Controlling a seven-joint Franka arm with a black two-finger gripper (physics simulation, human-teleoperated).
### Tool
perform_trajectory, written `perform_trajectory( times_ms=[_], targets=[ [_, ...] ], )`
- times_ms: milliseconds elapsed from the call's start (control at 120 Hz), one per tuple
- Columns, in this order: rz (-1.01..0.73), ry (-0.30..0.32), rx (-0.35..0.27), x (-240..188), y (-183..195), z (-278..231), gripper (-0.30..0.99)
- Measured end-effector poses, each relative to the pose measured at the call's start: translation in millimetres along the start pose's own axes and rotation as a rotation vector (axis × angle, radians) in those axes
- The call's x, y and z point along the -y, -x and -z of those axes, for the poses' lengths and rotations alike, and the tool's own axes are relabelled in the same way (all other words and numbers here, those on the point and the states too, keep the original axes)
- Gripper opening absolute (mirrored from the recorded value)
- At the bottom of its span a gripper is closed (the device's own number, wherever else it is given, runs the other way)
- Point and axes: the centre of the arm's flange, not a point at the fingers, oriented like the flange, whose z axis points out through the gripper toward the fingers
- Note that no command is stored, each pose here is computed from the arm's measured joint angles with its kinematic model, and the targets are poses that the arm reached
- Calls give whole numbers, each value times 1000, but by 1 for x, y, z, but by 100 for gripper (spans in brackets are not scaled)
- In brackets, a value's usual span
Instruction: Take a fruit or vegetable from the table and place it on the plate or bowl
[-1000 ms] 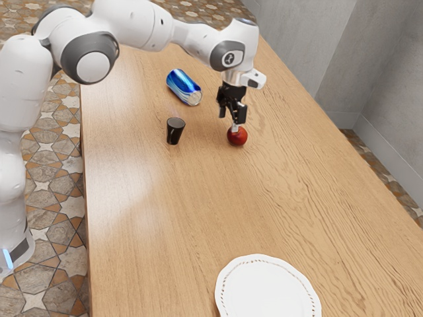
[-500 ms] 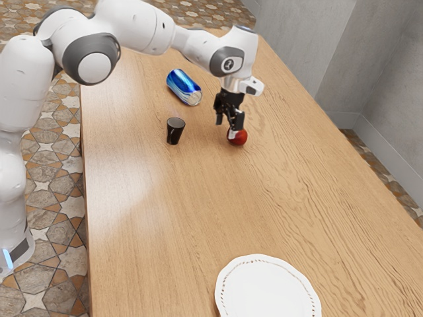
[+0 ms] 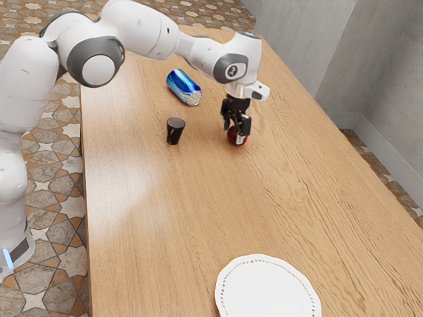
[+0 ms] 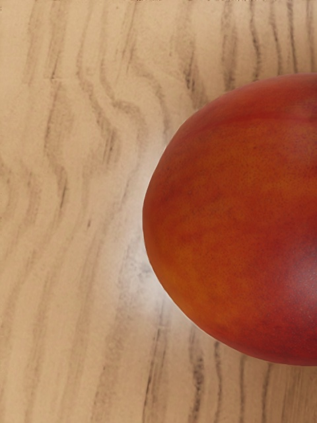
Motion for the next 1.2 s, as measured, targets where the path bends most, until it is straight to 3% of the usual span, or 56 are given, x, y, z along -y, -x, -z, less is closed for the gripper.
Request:
perform_trajectory(
  times_ms=[983, 1133, 1200],
  targets=[
    [5, 15, -19, -4, -5, -10, 69],
    [8, 17, -8, -6, -4, -10, 47],
    [10, 17, -3, -5, -4, -11, 43]
  ],
)
